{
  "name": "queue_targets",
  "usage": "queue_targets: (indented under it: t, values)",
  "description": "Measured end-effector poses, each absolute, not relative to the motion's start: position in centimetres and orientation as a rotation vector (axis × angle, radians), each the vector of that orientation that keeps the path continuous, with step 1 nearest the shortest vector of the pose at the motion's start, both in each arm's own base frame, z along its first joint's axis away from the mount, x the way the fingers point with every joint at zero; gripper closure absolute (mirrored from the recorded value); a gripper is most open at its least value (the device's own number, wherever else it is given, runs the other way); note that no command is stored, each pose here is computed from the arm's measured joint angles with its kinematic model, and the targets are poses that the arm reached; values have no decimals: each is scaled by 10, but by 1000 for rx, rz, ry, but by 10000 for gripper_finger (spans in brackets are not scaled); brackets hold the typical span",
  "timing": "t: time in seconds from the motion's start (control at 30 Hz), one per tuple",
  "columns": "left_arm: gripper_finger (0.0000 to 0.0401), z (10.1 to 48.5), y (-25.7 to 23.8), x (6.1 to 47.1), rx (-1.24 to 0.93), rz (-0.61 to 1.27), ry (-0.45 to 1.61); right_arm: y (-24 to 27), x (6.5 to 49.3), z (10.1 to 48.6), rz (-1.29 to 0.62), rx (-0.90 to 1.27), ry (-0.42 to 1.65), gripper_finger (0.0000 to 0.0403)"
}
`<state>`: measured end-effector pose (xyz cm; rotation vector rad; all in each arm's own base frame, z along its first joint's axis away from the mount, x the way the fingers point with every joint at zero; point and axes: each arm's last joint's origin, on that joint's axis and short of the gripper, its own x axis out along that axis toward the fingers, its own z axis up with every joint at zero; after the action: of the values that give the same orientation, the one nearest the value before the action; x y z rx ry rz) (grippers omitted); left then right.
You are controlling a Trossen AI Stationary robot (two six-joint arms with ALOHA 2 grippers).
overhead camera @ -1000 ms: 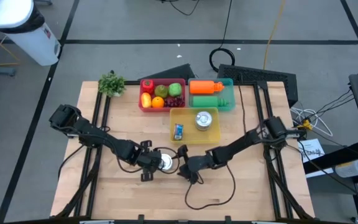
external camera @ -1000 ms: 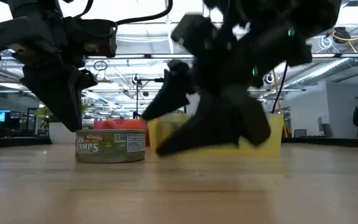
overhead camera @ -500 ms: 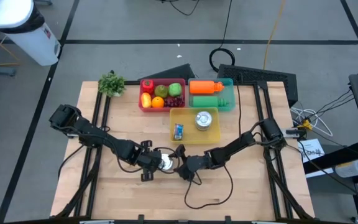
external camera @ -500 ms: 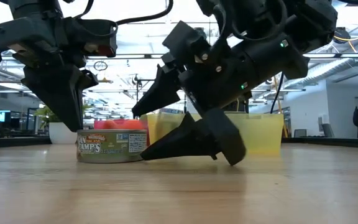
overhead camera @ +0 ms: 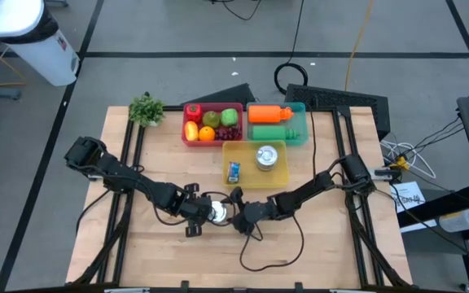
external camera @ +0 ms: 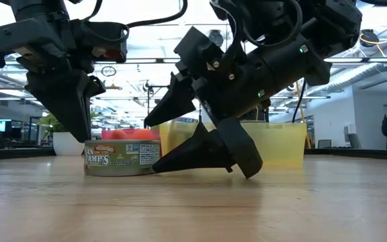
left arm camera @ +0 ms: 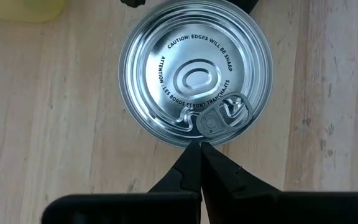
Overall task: Pick & Place Food Item
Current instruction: Put the green tuna can into the yellow bin
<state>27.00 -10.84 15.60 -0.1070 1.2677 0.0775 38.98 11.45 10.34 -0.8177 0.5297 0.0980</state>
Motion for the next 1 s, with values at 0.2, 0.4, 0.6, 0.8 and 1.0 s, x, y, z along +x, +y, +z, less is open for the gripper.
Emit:
queue_targets:
  t: [0.2, 0.4, 0.6, 0.8, 1.0]
  values:
    - [399, 156, -107, 271, -92, 101, 1257, 108, 392, 99, 113, -797, 540, 26]
    - [399, 156, -103, 271, -102, 119, 1261, 105, 394, 89, 127, -788, 544, 26]
    - [399, 156, -102, 272, -105, 124, 1261, 105, 394, 88, 125, -793, 546, 26]
    - [397, 155, -102, 272, -85, 130, 1254, 105, 394, 88, 124, -792, 548, 26]
    - [397, 168, -100, 270, -99, 136, 1191, 104, 394, 87, 115, -773, 553, 26]
